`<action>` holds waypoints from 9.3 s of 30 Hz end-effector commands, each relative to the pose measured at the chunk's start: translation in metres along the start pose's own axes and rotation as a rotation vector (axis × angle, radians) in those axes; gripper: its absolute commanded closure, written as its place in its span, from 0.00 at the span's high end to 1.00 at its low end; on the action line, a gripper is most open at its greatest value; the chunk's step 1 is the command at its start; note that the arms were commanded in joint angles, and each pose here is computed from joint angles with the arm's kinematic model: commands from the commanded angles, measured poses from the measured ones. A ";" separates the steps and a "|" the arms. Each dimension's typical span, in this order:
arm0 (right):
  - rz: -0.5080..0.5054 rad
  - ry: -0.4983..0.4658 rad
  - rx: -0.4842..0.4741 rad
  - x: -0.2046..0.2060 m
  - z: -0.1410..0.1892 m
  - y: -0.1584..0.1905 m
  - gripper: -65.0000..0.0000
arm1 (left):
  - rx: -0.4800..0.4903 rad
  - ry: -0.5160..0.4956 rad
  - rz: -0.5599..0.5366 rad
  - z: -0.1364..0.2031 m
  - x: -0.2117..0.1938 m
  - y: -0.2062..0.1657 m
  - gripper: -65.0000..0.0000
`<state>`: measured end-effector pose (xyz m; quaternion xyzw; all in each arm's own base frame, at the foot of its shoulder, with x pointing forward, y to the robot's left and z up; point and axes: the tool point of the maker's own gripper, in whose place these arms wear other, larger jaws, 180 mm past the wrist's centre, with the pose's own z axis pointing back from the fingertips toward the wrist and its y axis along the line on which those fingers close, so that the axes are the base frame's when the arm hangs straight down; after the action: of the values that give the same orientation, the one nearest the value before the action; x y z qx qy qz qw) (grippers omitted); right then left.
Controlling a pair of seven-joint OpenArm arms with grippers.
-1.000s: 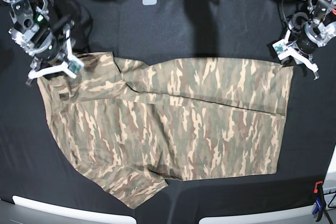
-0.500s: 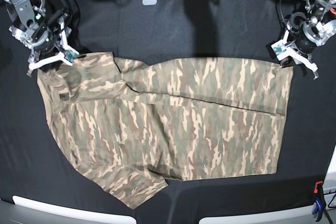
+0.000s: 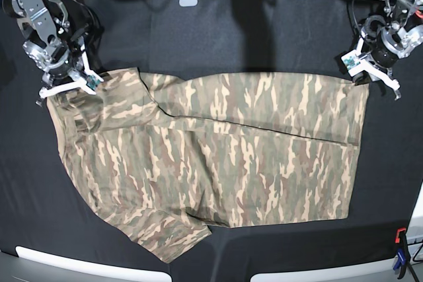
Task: Layout the t-shirt on the table in an organized manner, then fold the t-shirt properly
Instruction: 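Release and regrasp the shirt's shoulder edges with both grippers, then lift the shoulder edges with both grippers and pull toward the robot, then reach both grippers down to the shirt's hem corners, then grasp the hem and fold it up onto the shoulders with both grippers, then grasp the folded strip end with the right gripper and fold it inward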
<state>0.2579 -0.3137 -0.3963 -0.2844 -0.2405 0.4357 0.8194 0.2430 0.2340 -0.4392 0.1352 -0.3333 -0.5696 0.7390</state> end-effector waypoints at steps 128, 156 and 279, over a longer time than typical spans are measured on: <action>-1.038 0.031 0.282 0.056 -0.110 -0.182 0.53 | -0.138 -0.040 1.379 -0.137 0.045 0.138 0.00; -0.892 -0.030 0.290 0.047 -0.123 -0.144 0.00 | -0.083 -0.174 1.472 -0.136 0.056 0.162 0.00; -0.837 -0.143 0.522 0.114 -0.054 -0.061 0.44 | 0.338 -0.187 1.266 0.047 0.009 0.109 0.49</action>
<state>0.3682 -0.2525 -0.3994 0.0872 -0.2395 0.1321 0.9579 0.2872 0.2652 -0.3547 -0.0268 -0.4714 0.0308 0.8810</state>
